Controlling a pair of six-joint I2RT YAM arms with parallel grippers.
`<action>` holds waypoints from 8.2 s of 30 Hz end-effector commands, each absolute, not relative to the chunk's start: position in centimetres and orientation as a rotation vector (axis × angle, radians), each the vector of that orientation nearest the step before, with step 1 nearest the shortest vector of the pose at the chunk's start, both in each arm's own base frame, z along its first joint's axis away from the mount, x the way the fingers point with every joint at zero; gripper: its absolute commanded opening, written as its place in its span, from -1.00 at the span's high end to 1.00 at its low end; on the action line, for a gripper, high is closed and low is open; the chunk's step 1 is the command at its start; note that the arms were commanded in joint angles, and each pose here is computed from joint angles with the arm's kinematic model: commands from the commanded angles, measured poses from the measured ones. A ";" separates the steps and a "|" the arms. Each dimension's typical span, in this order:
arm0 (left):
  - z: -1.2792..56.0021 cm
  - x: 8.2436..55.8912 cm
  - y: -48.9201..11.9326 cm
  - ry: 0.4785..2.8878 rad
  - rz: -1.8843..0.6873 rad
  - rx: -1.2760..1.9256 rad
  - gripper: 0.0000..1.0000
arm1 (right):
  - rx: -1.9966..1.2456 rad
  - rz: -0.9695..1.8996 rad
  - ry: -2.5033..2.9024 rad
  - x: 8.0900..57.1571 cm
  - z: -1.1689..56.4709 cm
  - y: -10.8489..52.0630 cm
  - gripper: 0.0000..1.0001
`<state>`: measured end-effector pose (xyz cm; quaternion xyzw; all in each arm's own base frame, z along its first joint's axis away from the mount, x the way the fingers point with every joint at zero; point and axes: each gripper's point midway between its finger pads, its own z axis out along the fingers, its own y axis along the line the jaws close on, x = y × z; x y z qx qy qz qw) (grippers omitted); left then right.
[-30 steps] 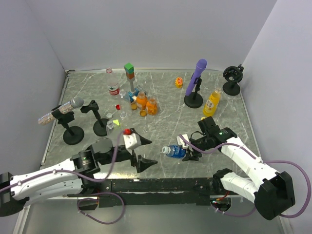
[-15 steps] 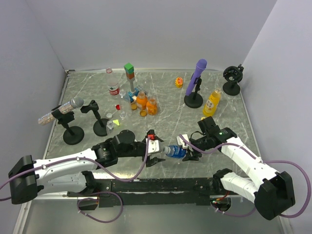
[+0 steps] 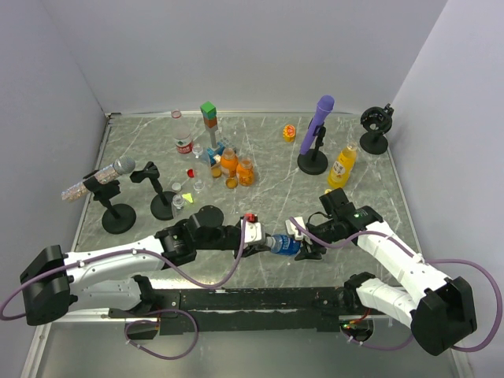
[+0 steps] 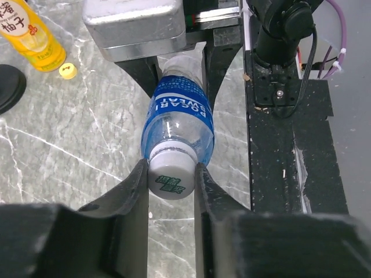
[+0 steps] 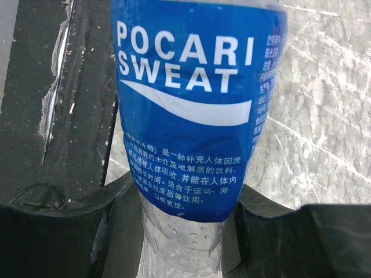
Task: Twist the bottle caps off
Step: Unscrew the bottle cap from the plastic bottle.
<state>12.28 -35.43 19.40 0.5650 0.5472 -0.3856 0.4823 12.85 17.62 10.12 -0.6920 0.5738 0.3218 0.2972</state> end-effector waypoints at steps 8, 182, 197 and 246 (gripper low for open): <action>24.5 12.3 -36.4 1.652 -1.175 1.031 0.99 | -1.853 0.861 1.474 12.9 10.4 17.9 0.63; 24.6 11.1 -36.3 2.225 -1.447 0.460 0.99 | -1.890 0.882 1.514 12.7 9.5 17.8 0.63; 26.3 12.3 -32.5 2.067 -1.268 0.497 -0.47 | -1.889 0.881 1.516 12.6 9.4 17.8 0.63; 21.8 11.6 -35.8 1.255 -1.013 1.424 0.73 | -1.892 0.872 1.525 12.7 9.3 17.7 0.63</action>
